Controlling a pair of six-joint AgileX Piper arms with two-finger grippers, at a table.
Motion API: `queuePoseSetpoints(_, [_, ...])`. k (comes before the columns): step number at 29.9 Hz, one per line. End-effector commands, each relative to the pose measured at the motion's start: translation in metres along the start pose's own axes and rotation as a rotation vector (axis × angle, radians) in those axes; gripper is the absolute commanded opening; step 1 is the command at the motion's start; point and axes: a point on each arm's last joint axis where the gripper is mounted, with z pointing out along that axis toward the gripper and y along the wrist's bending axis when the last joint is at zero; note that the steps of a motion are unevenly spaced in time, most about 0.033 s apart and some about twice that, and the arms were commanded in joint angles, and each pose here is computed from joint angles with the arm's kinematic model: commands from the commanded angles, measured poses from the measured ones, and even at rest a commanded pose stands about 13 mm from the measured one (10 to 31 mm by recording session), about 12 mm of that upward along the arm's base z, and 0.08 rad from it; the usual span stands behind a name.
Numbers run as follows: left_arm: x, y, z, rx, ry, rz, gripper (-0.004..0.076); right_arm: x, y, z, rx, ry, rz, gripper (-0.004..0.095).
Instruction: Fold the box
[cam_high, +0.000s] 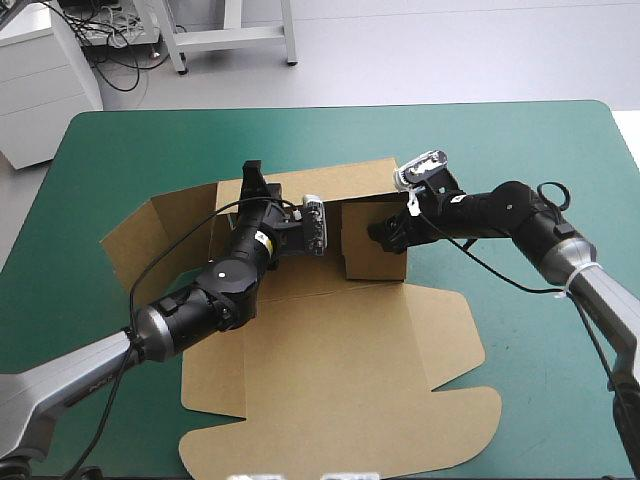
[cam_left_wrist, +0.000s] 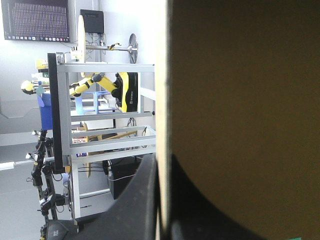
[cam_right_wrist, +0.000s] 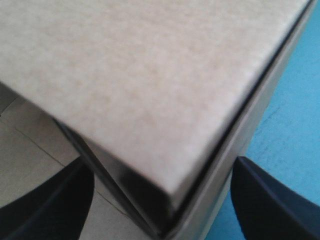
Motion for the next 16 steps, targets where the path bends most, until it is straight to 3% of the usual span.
queuePoseSetpoints(1, [0.0008, 0.0191, -0.0102, -0.064, -0.008, -0.034, -0.0032, -0.0172, 0.0021, -0.0150, 0.042, -0.105, 0.025, 0.0610])
queuePoseSetpoints(8, [0.0005, 0.0192, -0.0102, -0.066, -0.011, -0.031, -0.0032, -0.0171, 0.0013, -0.0138, 0.045, -0.107, 0.030, 0.0385])
queuePoseSetpoints(16, [-0.0012, 0.0196, -0.0102, -0.069, -0.030, -0.032, -0.0032, -0.0184, 0.0050, -0.0139, 0.003, -0.121, 0.051, -0.0004])
